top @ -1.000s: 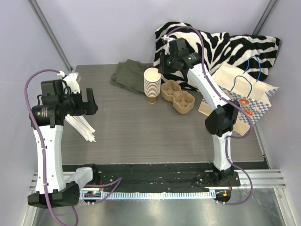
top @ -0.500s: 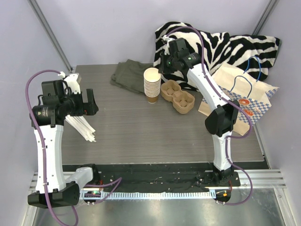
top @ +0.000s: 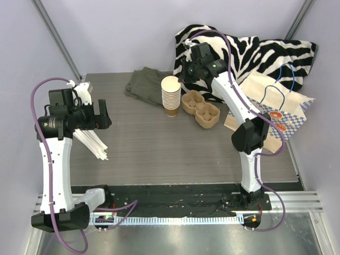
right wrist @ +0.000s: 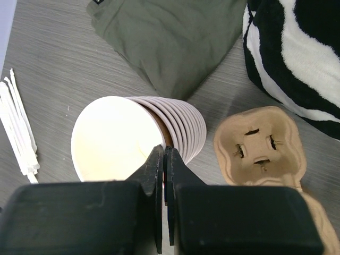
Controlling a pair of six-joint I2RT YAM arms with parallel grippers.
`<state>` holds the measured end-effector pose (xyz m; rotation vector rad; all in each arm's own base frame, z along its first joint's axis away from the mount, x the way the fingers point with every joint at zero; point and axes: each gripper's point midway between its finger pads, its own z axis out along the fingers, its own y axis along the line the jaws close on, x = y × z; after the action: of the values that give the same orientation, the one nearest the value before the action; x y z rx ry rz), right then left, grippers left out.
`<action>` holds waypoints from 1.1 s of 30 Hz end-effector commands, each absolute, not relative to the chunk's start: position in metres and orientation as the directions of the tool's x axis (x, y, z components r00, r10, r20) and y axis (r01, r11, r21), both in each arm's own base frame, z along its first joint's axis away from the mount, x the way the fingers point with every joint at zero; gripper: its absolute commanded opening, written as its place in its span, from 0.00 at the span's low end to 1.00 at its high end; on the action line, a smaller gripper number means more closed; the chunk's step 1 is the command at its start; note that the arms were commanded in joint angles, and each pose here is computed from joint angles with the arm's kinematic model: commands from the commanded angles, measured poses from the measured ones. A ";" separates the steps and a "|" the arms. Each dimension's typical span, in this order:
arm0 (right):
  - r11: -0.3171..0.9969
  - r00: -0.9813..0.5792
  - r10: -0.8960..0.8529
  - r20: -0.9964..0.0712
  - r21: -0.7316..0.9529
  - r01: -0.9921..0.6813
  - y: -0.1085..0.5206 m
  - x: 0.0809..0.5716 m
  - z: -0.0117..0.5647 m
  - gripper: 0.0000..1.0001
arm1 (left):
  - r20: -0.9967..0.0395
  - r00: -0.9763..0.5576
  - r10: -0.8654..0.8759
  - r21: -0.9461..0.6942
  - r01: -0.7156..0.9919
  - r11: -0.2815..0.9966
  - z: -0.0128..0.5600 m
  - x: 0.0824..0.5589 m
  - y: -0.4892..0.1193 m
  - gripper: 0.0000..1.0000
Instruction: Pack the takeout coffee
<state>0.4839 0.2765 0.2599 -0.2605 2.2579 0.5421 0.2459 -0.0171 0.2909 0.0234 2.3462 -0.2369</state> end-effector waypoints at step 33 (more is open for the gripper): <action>0.725 -0.364 0.179 -0.914 0.373 -0.579 0.250 0.417 0.473 0.01 | -0.713 -0.682 -0.161 -0.267 0.052 0.962 0.297 0.249 -0.028 1.00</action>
<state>0.4526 0.2573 0.3833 -0.2324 2.0245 0.7757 0.2509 -0.0202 0.2909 -0.0459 2.3437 -0.2744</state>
